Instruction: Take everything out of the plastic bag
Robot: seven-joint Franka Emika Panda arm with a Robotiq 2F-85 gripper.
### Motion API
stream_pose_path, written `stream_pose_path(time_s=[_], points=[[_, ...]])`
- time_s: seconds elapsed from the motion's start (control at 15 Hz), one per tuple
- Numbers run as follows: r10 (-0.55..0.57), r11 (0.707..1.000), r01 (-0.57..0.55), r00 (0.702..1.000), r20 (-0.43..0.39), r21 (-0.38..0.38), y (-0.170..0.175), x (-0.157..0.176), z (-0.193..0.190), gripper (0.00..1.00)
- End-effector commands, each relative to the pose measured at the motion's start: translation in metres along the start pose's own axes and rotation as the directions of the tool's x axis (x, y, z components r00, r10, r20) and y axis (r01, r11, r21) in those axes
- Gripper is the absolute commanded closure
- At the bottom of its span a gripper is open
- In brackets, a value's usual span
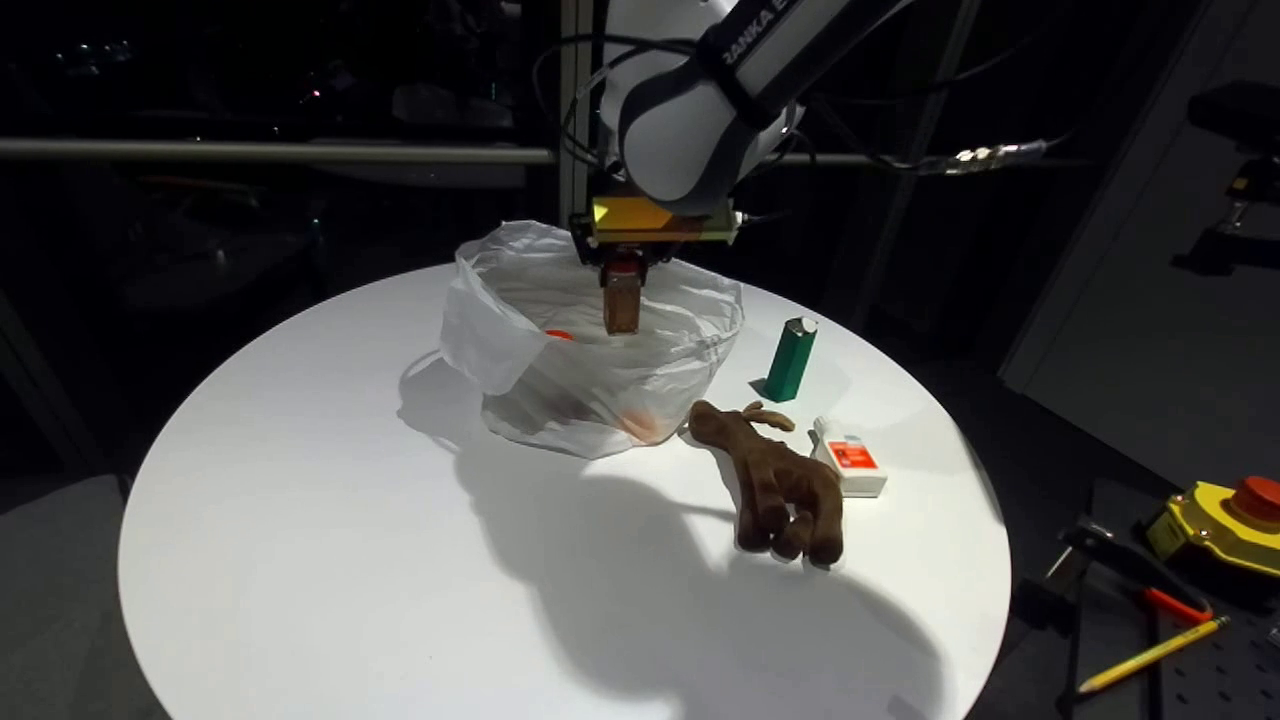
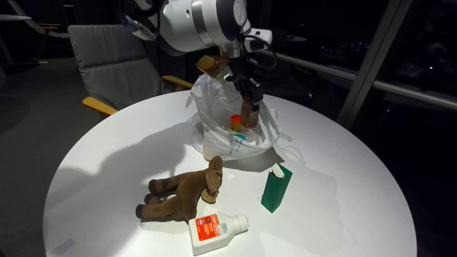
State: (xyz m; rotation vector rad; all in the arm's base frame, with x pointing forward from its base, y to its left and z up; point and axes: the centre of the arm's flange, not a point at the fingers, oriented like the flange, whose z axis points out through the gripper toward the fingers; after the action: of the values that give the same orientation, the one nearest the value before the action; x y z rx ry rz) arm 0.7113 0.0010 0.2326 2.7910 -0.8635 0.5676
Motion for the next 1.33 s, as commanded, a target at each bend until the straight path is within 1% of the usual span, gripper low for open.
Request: stream_pose_path(time_s=[0.0, 0.27, 0.4, 0.53, 0.67, 0.73, 0.93, 1.13, 1.27], points=[[-0.078, 0.997, 0.078, 0.997, 0.004, -0.001, 0.035, -0.034, -0.075, 0.76], [-0.192, 0.981, 0.192, 0.981, 0.014, -0.008, 0.054, -0.078, -0.115, 0.76], [-0.281, 0.96, 0.281, 0.959, 0.044, 0.005, 0.06, -0.106, -0.128, 0.76], [-0.355, 0.935, 0.354, 0.932, 0.078, 0.025, 0.055, -0.127, -0.132, 0.76], [-0.421, 0.907, 0.417, 0.9, 0.116, 0.06, 0.04, -0.144, -0.127, 0.76], [-0.462, 0.887, 0.455, 0.878, 0.128, 0.082, 0.03, -0.153, -0.125, 0.76], [-0.551, 0.833, 0.538, 0.825, 0.123, 0.127, -0.009, -0.177, -0.113, 0.76], [-0.617, 0.784, 0.595, 0.779, 0.114, 0.178, -0.045, -0.196, -0.111, 0.76], [-0.643, 0.758, 0.612, 0.758, 0.105, 0.226, -0.067, -0.207, -0.111, 0.76]])
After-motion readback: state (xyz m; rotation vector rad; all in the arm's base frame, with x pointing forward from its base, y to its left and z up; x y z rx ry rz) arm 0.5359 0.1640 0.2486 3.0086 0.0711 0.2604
